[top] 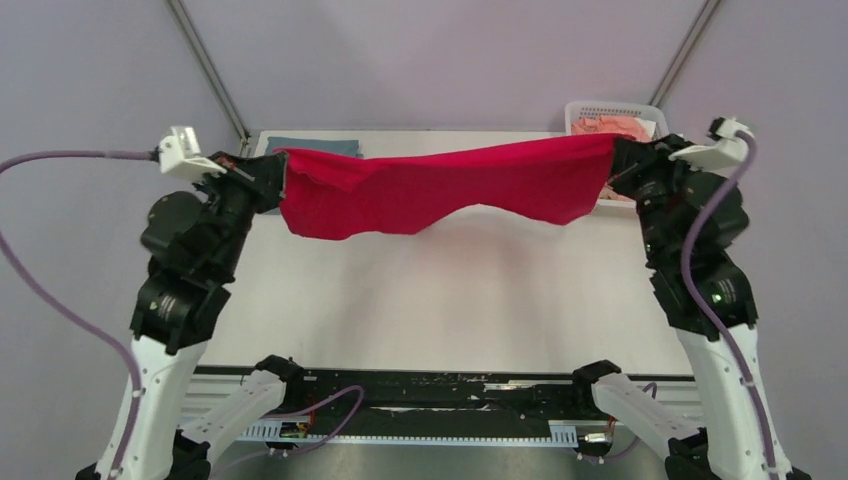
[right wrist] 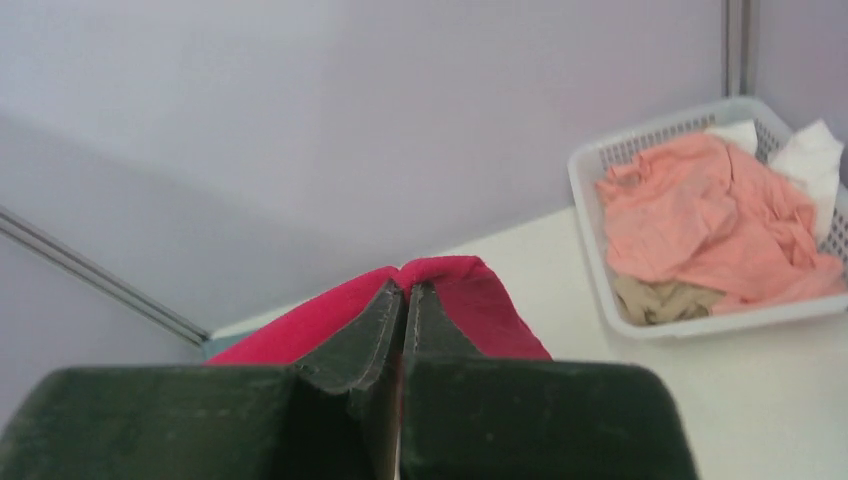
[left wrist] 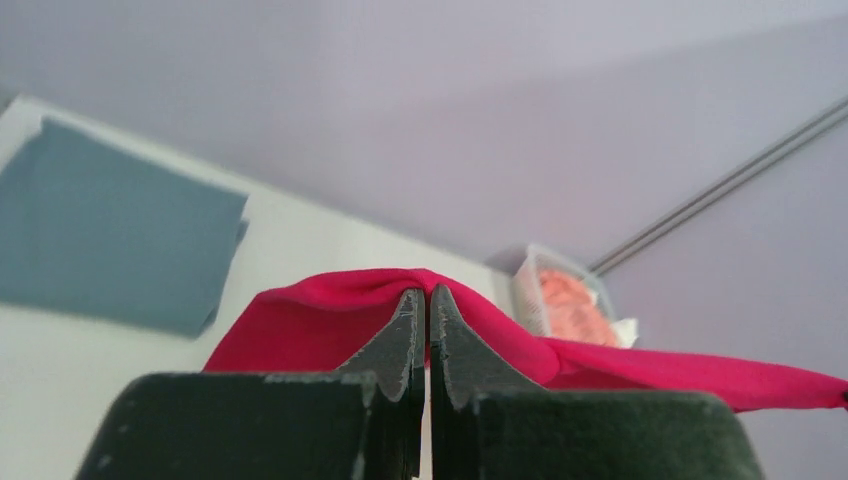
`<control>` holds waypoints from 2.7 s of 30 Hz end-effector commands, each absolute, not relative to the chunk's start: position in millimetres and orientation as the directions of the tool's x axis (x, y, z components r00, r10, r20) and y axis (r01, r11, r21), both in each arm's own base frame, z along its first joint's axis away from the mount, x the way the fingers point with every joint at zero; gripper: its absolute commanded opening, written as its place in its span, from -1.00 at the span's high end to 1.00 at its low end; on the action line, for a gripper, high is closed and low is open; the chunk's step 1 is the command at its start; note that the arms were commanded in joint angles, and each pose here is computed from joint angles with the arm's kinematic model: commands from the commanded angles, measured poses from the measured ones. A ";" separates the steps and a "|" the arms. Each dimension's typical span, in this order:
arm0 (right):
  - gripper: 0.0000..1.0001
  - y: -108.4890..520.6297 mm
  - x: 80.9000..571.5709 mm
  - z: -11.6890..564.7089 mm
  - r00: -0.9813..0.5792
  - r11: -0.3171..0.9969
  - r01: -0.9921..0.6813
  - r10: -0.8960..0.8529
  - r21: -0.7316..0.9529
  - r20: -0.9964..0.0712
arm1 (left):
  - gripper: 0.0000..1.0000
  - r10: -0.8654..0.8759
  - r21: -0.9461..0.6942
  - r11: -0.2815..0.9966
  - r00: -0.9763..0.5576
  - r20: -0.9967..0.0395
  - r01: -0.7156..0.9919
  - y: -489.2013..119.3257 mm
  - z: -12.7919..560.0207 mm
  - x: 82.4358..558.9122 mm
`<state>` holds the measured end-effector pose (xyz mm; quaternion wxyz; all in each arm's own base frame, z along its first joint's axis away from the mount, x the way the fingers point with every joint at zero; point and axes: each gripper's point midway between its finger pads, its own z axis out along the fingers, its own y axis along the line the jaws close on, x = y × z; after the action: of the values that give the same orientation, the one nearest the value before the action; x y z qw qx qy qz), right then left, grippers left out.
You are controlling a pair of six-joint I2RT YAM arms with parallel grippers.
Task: Fold and stack the t-shirts
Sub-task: Flatten out the tshirt
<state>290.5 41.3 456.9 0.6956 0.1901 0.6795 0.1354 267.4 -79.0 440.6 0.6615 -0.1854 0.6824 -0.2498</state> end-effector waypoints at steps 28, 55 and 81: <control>1.00 53.3 127.7 572.7 0.186 0.796 -0.400 0.556 0.455 -0.810 | 1.00 -0.551 -0.301 0.753 0.311 -0.774 0.585 -55.8 635.6 68.1; 1.00 14.4 382.4 279.9 -0.157 0.794 0.425 0.538 0.435 -0.828 | 1.00 -0.352 -0.328 0.933 -0.191 -0.916 -0.149 -102.0 329.1 433.5; 0.92 -7.8 542.5 169.5 -0.233 0.788 0.502 0.520 0.356 -0.822 | 0.73 -0.315 -0.301 0.948 -0.437 -0.842 -0.103 -142.8 157.5 640.0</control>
<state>510.8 1.9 146.1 0.4714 0.3096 0.8258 0.0076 608.1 -135.3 164.4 0.4940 -0.1218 0.8572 -0.0798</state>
